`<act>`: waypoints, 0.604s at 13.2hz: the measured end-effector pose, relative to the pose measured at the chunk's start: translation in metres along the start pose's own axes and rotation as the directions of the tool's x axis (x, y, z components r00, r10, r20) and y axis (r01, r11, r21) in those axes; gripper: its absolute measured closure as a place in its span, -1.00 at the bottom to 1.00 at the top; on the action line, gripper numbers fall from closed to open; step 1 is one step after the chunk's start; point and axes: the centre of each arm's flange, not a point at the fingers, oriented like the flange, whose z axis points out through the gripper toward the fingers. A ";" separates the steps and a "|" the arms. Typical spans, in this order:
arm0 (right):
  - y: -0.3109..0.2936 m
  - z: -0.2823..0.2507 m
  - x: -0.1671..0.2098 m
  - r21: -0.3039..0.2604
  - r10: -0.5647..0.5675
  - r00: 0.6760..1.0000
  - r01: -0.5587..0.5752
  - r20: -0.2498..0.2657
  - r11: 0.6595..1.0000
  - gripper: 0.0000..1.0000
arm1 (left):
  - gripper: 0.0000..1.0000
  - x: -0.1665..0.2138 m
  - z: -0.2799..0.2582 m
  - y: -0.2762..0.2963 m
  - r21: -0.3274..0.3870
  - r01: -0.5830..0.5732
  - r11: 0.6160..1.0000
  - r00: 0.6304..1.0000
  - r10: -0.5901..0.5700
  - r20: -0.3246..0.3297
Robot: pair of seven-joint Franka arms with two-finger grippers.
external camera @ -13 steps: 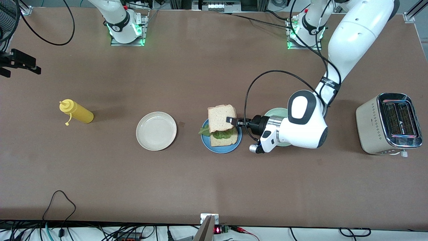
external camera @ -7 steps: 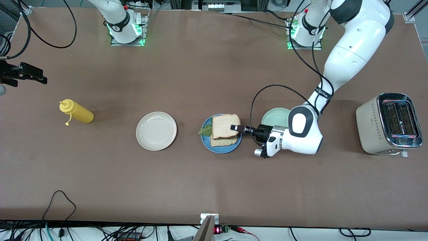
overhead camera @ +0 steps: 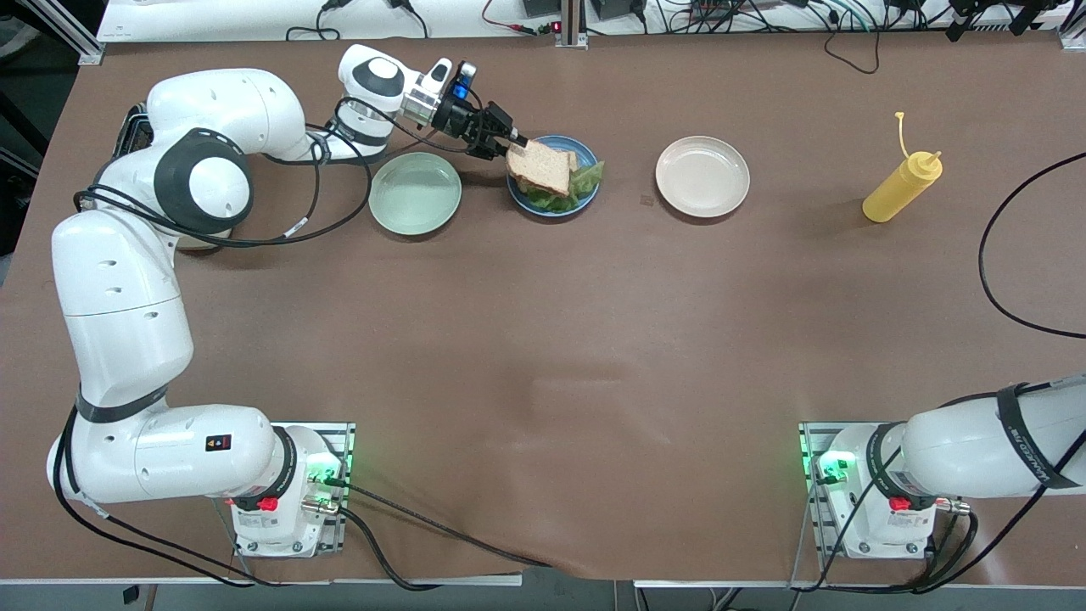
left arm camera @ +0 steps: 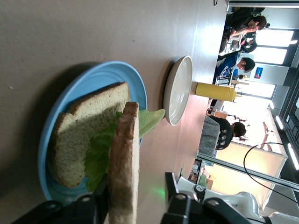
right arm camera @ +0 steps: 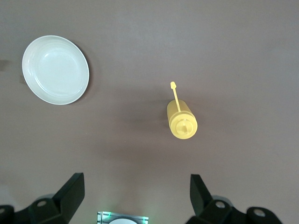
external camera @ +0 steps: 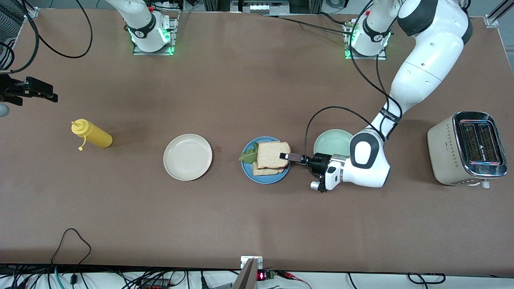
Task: Make sandwich in blue plate with both arms
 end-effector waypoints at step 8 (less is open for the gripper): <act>-0.009 -0.001 0.004 -0.003 -0.017 1.000 0.017 -0.023 1.000 -1.00 | -1.00 -0.015 -0.066 0.058 0.369 -0.224 0.902 0.969 0.165 0.184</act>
